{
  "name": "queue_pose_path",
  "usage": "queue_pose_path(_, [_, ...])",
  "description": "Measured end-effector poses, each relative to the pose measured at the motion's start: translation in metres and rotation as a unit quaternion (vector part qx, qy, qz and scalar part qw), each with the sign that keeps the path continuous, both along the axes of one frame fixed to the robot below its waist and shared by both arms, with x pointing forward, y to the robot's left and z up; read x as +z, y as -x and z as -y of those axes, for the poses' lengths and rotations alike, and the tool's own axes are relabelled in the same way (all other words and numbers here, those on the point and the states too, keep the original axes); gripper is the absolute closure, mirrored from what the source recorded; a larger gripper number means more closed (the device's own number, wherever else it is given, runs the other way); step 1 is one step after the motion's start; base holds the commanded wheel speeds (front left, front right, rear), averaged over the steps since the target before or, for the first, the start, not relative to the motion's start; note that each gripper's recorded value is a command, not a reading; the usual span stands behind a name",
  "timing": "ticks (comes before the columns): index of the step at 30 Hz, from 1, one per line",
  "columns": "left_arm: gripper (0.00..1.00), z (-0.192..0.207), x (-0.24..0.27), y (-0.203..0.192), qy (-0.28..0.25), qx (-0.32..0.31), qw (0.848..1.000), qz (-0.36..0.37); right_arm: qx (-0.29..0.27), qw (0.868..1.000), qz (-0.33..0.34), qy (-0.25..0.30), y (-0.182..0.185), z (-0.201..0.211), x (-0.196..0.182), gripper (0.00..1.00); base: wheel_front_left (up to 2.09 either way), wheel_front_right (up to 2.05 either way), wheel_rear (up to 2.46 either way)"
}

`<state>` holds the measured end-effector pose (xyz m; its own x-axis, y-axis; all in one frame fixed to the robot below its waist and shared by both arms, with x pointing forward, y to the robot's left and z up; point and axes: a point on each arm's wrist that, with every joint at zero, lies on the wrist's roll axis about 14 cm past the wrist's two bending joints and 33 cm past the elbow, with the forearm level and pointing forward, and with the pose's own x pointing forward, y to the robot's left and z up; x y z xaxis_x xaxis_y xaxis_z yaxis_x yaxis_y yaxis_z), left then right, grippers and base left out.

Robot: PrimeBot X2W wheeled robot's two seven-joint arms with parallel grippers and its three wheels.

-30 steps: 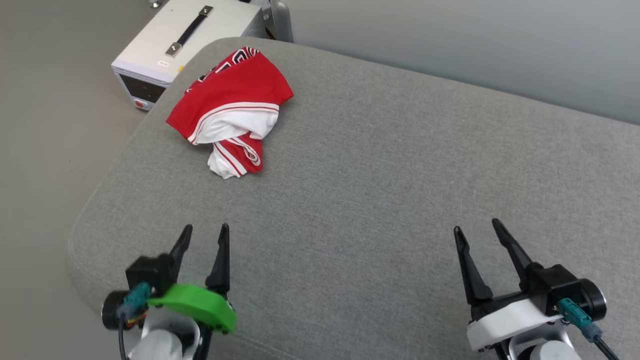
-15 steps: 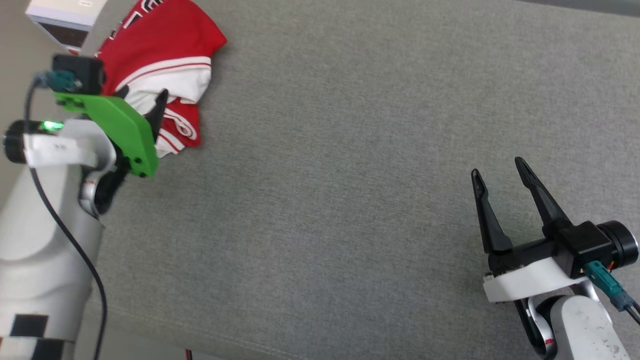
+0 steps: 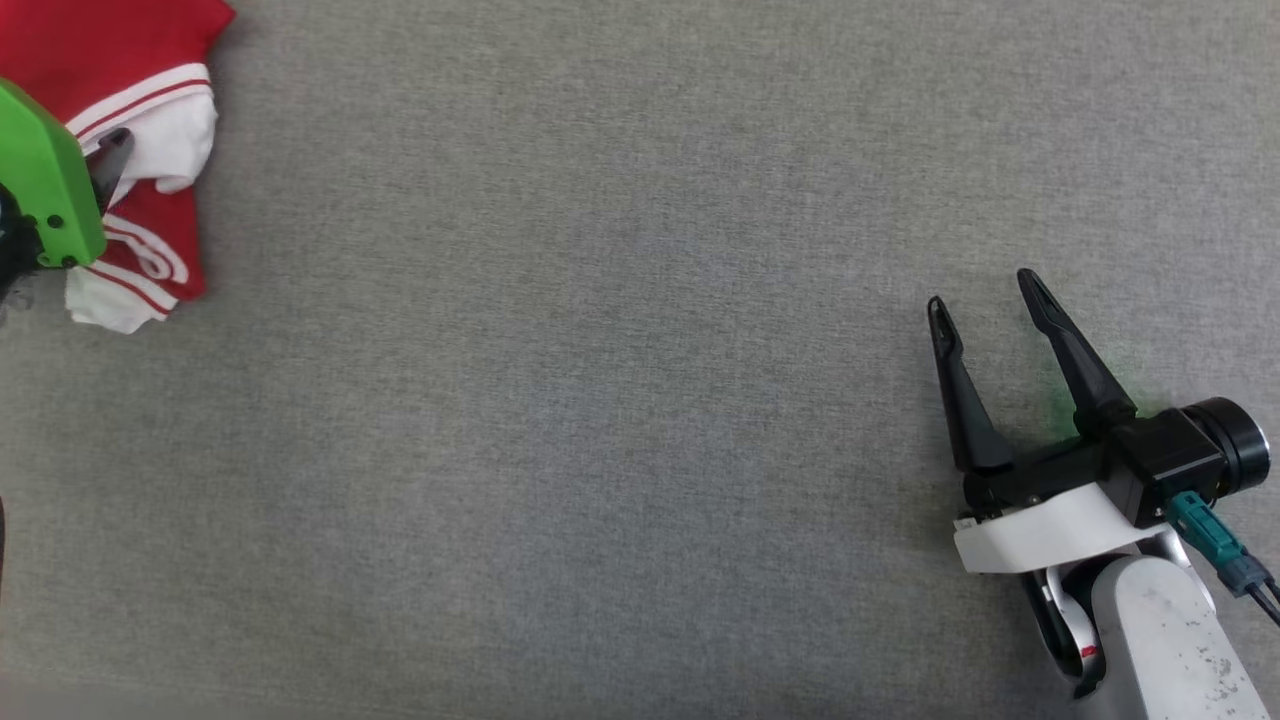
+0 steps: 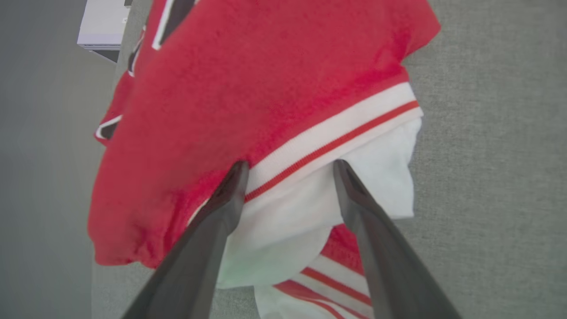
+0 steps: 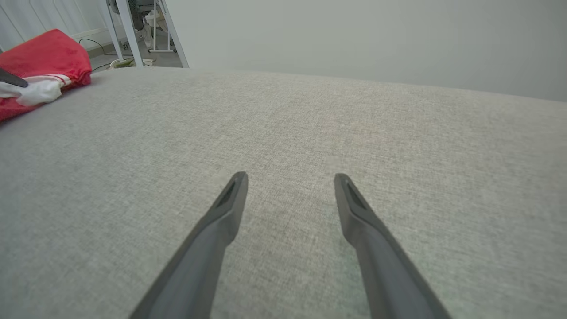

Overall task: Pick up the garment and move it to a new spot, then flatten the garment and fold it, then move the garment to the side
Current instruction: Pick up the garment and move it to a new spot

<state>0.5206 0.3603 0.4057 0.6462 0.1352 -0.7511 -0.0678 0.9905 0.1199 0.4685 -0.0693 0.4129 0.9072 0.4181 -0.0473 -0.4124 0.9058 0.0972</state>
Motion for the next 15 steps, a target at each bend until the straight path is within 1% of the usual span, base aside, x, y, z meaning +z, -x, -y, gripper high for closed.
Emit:
queue_pose_path(5, [0.0, 0.003, -0.033, 0.0, 0.004, 0.003, 0.999, -0.053, -0.013, 1.0, -0.015, 0.005, -0.001, 0.01, -0.014, 0.0, 0.0, 0.0, 0.0])
queue_pose_path(6, [0.56, 0.004, -0.037, 0.0, 0.008, 0.005, 0.998, -0.057, -0.015, 1.0, -0.016, 0.005, -0.001, 0.011, -0.015, 0.0, 0.0, 0.0, 0.0])
queue_pose_path(7, [1.0, 0.004, -0.038, -0.002, 0.009, 0.005, 0.998, -0.058, -0.017, 1.0, -0.017, 0.005, -0.001, 0.012, -0.015, 0.0, 0.0, 0.0, 0.0])
queue_pose_path(13, [1.0, 0.004, -0.027, -0.01, 0.018, 0.01, 1.0, -0.014, -0.019, 1.0, -0.015, 0.009, 0.0, 0.012, -0.013, 0.0, 0.0, 0.0, 0.0])
queue_pose_path(15, [1.0, 0.005, -0.015, -0.014, 0.022, 0.012, 1.0, 0.017, -0.017, 1.0, -0.013, 0.01, 0.001, 0.011, -0.009, 0.0, 0.0, 0.0, 0.0])
